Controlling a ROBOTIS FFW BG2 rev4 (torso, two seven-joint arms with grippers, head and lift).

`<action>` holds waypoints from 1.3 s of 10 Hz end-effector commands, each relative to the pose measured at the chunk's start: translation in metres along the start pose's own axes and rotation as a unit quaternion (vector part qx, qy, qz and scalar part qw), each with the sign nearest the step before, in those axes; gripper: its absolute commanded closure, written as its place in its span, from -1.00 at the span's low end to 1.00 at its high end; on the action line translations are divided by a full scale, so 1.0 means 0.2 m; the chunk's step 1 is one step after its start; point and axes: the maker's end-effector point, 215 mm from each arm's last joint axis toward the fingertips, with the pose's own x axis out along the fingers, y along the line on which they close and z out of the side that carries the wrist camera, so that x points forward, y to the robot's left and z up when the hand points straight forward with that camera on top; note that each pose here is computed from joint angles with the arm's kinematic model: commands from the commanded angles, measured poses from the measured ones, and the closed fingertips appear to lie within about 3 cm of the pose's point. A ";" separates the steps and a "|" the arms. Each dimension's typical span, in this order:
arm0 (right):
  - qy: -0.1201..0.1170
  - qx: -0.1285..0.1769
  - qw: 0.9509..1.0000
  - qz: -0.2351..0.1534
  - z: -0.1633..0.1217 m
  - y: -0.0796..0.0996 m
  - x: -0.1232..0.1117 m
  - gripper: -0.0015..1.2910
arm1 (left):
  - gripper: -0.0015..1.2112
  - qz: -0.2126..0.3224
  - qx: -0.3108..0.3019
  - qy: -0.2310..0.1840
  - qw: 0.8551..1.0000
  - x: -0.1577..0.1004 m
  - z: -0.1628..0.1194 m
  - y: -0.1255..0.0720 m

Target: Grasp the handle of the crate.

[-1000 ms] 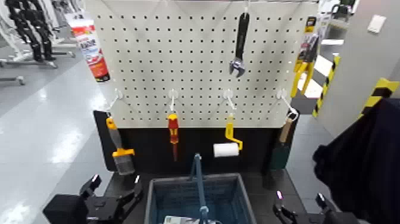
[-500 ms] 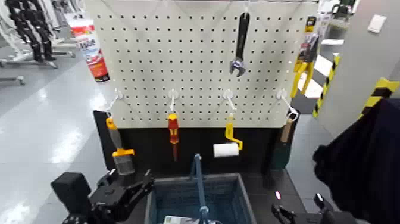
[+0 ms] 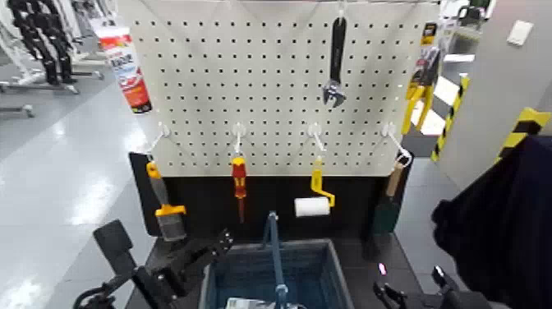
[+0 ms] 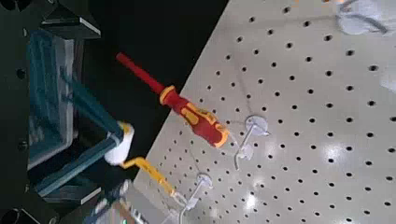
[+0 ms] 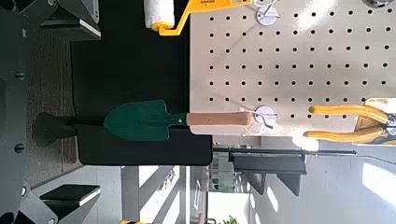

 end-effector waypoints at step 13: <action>-0.007 0.010 1.000 -0.001 0.01 0.00 0.00 -0.78 | -0.56 -0.190 -0.306 0.128 0.924 0.23 -0.36 -0.43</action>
